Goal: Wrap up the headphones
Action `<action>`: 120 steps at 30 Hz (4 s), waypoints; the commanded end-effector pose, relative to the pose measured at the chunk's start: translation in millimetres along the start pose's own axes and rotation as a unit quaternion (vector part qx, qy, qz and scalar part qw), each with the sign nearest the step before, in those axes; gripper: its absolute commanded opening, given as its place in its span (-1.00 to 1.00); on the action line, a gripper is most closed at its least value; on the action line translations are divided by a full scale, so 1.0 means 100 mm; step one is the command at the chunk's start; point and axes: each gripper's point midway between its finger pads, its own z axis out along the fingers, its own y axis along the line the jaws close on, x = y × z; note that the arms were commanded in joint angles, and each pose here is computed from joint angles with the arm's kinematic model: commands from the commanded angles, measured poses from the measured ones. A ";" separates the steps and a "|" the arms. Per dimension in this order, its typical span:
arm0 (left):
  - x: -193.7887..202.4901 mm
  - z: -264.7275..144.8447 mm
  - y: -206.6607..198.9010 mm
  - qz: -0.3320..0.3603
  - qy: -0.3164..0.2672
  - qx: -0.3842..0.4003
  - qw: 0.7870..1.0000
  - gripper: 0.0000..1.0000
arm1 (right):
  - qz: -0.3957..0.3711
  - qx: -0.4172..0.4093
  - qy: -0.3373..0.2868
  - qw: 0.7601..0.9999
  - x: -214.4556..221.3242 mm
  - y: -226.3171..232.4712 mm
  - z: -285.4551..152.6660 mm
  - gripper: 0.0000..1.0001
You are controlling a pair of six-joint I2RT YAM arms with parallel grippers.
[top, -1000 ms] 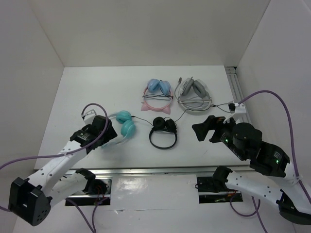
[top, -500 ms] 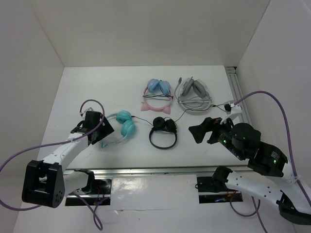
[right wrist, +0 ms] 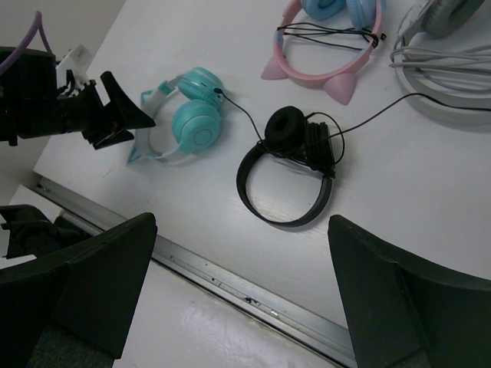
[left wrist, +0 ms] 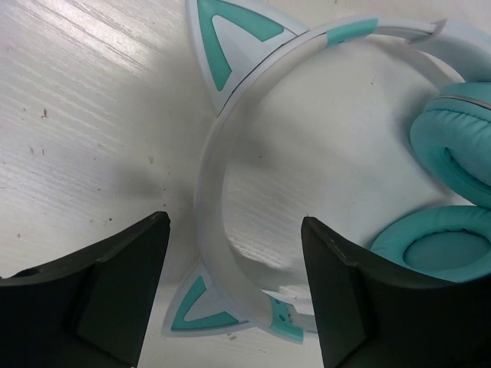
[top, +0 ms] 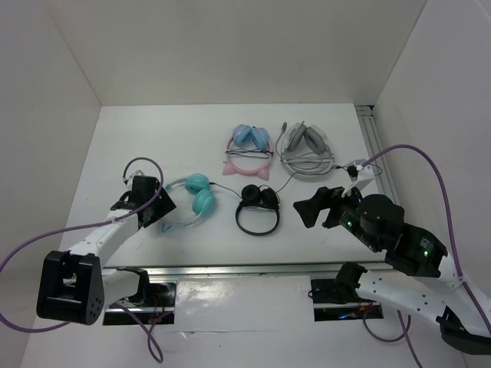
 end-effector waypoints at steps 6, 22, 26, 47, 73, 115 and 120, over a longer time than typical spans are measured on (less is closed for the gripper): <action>-0.04 0.16 0.18 -0.020 0.014 -0.054 0.998 0.55 | 0.011 -0.023 -0.021 0.999 -0.12 0.12 0.01 1.00; -0.01 0.20 0.21 -0.017 0.032 -0.065 0.997 -0.16 | 0.016 -0.026 -0.035 0.999 -0.22 0.14 -0.03 1.00; 0.05 0.24 0.28 -0.012 0.049 -0.086 0.995 -0.47 | 0.018 -0.028 -0.039 0.999 -0.23 0.14 -0.05 1.00; -0.46 -0.75 -0.65 0.038 -0.003 0.062 0.997 -1.00 | 0.023 -0.020 -0.043 0.999 -0.25 0.13 -0.02 1.00; -2.07 -3.36 -1.26 0.120 -0.237 0.170 0.949 -1.00 | -0.208 -0.166 -0.190 0.945 -0.86 1.14 0.87 1.00; -1.85 -4.56 -1.41 0.090 -0.271 0.379 0.880 -1.00 | -0.183 -0.232 -0.196 0.935 -0.56 1.12 1.37 0.28; -1.95 -4.60 -1.36 0.073 -0.289 0.364 0.882 -1.00 | -0.178 -0.214 -0.187 0.942 -0.45 0.96 1.44 0.28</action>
